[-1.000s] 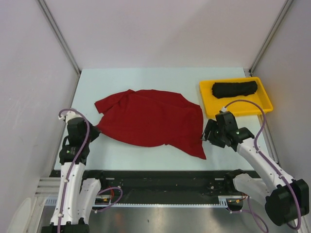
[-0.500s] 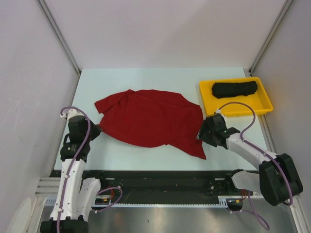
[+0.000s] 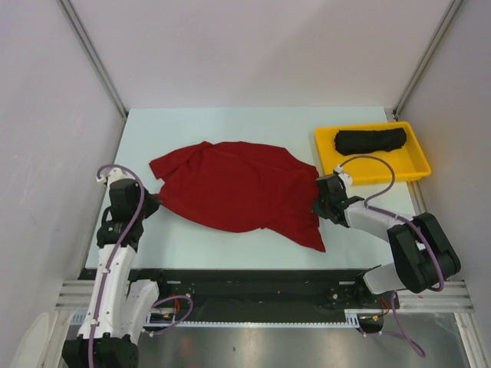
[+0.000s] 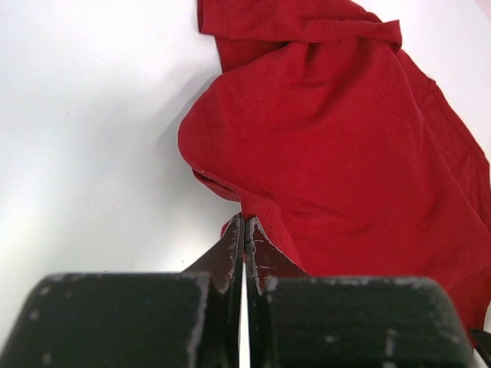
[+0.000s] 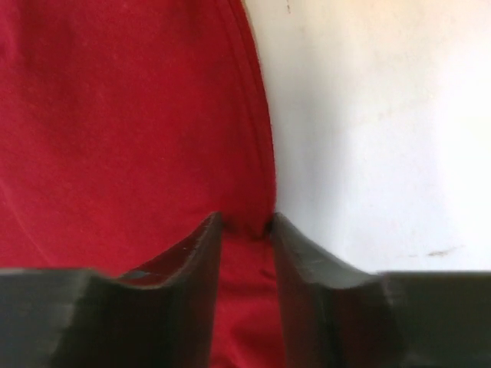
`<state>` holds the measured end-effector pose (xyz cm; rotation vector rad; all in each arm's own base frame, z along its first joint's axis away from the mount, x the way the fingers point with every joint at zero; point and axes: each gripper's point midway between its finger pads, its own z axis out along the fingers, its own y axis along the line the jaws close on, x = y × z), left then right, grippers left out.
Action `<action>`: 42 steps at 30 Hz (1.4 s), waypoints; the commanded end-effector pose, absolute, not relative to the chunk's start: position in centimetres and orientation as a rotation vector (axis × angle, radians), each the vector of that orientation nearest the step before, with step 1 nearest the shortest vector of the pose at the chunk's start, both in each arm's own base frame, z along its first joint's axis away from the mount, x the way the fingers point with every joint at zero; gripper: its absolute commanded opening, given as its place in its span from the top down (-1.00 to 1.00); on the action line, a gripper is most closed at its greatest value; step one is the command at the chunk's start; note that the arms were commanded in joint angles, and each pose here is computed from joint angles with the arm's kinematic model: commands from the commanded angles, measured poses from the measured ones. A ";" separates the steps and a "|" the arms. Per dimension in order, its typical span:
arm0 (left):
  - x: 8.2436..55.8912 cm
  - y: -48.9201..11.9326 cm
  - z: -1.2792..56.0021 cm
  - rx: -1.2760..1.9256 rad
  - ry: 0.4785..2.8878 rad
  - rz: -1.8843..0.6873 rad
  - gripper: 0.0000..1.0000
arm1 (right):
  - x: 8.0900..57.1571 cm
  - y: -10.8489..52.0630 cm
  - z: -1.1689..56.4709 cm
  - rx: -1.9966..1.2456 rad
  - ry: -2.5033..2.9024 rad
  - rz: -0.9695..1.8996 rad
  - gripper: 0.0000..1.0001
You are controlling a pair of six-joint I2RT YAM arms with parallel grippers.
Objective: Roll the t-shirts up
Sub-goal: Flatten out the T-shirt at the center of the board.
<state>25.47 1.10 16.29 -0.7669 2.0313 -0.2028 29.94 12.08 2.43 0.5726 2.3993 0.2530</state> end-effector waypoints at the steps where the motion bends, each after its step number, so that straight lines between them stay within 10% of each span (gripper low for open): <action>1: 26.9 1.6 19.9 -0.717 1.932 -0.203 1.00 | 32.2 13.3 4.7 0.552 2.352 0.296 0.95; 15: 19.7 3.5 44.0 -0.588 1.428 -0.150 0.99 | 28.9 11.4 43.6 0.399 1.632 0.699 1.00; 23: 16.9 3.2 53.3 -0.586 1.178 -0.250 1.00 | 26.1 10.2 54.7 0.303 1.401 0.731 1.00; 42: 42.9 5.5 56.9 -0.554 1.223 -0.310 1.00 | 49.2 16.4 59.2 0.225 1.274 0.720 1.00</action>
